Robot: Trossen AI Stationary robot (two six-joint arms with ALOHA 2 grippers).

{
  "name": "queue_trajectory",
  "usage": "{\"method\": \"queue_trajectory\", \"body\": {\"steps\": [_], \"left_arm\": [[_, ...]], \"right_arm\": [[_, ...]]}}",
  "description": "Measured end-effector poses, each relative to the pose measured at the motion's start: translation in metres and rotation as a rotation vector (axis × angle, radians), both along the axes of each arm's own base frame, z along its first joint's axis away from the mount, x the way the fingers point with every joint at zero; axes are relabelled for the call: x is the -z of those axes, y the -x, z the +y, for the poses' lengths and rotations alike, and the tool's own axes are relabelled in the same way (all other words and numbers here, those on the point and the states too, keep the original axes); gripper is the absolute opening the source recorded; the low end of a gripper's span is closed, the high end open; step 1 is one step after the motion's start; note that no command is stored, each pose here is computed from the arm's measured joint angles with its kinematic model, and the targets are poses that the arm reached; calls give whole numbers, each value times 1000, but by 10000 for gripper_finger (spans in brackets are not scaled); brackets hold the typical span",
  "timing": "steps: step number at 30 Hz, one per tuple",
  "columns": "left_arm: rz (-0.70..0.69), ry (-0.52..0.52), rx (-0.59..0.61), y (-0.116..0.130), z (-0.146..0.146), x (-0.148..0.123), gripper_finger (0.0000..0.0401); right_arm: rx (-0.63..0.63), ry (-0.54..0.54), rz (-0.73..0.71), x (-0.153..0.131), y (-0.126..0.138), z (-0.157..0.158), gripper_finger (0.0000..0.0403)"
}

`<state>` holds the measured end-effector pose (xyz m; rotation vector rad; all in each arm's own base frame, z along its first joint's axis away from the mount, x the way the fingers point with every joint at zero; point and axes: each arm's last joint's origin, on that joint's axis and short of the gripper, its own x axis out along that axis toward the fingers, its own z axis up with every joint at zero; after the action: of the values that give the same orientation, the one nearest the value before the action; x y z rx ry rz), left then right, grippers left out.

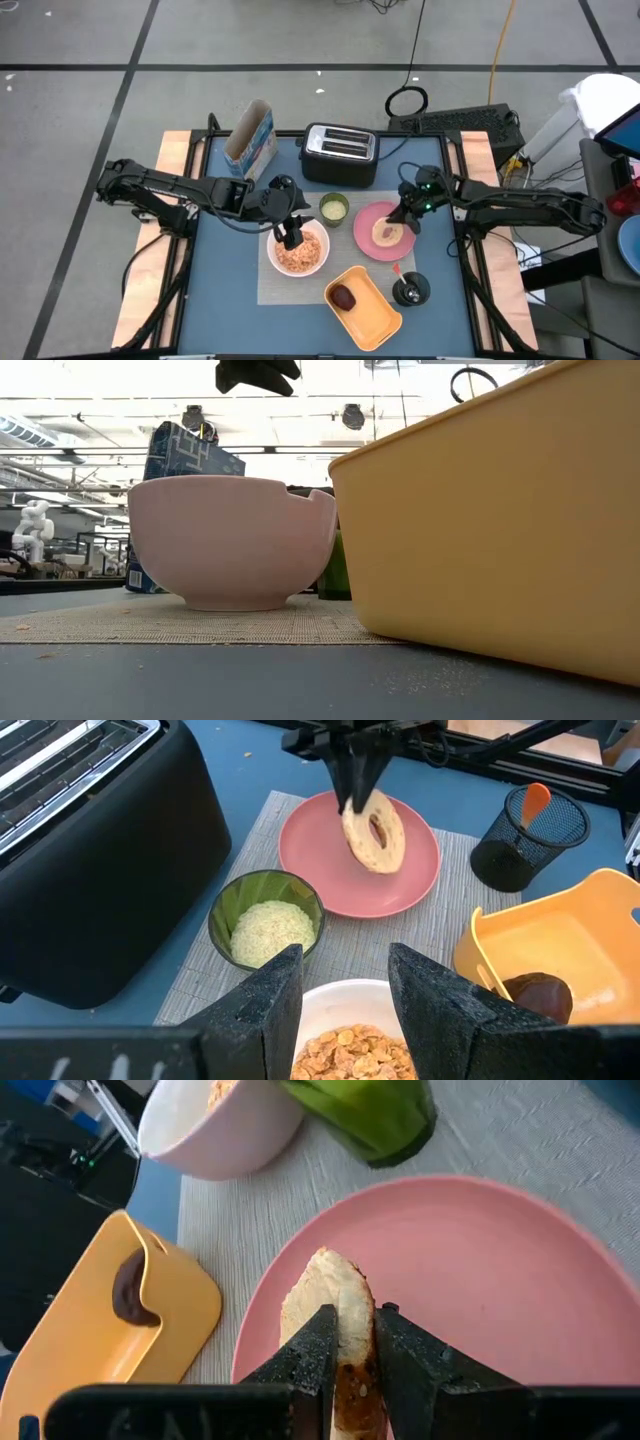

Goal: Arrange a breakfast setting
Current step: Put the bagel on the pink plate, then put the orange spoon to the right of the pink plate

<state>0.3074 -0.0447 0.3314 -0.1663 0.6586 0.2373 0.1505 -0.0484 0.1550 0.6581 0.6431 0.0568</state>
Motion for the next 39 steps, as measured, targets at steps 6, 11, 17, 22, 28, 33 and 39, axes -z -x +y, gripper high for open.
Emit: {"method": "queue_trajectory", "body": {"steps": [6, 11, 17, 22, 28, 33, 39], "left_arm": [[0, 0, 0, 0, 0, 0, 154], [0, 0, 0, 0, 0, 0, 154], [0, 0, 0, 0, 0, 0, 154], [0, 0, 0, 0, 0, 0, 154], [0, 0, 0, 0, 0, 0, 154], [0, 0, 0, 0, 0, 0, 154], [0, -1, 1, 0, 0, 0, 154]], "right_arm": [[-12, 4, 0, 4, 1, 3, 57], [-11, 16, -23, 6, 1, 3, 57], [39, 45, 8, 11, 3, 2, 63], [66, 82, 14, 11, 3, 1, 86], [67, 82, 15, 11, 3, 1, 128], [126, 131, 36, 12, 3, -1, 165], [143, 147, 38, 12, 3, -2, 215]]}}
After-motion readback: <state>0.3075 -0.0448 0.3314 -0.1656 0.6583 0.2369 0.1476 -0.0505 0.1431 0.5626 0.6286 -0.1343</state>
